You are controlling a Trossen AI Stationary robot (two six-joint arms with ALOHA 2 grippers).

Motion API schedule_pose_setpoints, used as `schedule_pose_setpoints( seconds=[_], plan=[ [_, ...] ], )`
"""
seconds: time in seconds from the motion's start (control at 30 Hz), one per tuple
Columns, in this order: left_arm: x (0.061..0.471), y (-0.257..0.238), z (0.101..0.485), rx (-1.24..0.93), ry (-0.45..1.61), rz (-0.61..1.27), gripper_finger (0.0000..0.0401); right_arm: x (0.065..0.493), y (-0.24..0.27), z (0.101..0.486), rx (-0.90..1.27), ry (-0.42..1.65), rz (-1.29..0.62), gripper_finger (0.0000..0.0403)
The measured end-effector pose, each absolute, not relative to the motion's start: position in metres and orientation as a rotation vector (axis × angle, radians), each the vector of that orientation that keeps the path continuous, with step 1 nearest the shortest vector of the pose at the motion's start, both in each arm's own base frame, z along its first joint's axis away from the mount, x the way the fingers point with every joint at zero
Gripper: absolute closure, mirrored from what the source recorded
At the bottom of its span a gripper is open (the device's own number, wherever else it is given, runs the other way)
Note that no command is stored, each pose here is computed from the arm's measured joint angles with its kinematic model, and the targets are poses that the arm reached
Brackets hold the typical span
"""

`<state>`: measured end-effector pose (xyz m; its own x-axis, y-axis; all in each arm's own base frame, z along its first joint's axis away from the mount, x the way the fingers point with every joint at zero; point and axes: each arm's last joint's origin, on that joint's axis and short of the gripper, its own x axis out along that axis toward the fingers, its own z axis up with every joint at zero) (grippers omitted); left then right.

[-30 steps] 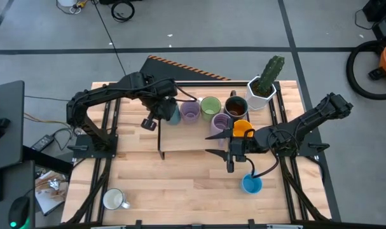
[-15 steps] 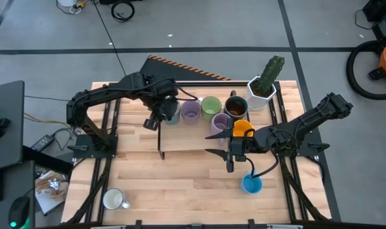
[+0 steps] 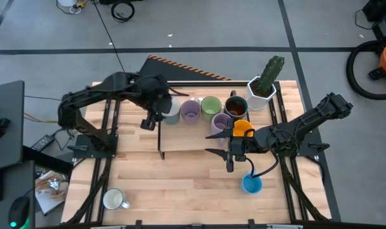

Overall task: Place coffee mugs
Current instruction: Put the white-blue patterned mug on the shelf

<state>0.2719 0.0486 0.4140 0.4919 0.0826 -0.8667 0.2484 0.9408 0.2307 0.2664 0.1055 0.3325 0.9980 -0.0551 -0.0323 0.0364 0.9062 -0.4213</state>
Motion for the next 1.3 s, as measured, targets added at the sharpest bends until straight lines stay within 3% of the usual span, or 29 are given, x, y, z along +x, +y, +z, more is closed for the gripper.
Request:
schedule_pose_setpoints(
  seconds=[0.23,0.4,0.63,0.97,1.3],
  plan=[
    [0.25,0.025,0.469,0.197,0.866,0.011,0.0213,0.266,0.104,0.327,-0.452,0.103,-0.071,0.021],
    [0.229,0.005,0.477,0.058,0.918,0.017,0.0213,0.265,0.104,0.322,-0.438,0.148,-0.084,0.021],
    [0.224,-0.059,0.428,-0.02,1.12,-0.097,0.0225,0.262,0.11,0.321,-0.444,0.161,-0.071,0.021],
    [0.196,-0.166,0.317,-0.183,1.353,-0.084,0.0248,0.257,0.12,0.317,-0.405,0.182,-0.037,0.021],
    [0.166,-0.213,0.294,-0.498,1.316,0.039,0.026,0.258,0.12,0.314,-0.392,0.201,-0.014,0.021]
  ],
)
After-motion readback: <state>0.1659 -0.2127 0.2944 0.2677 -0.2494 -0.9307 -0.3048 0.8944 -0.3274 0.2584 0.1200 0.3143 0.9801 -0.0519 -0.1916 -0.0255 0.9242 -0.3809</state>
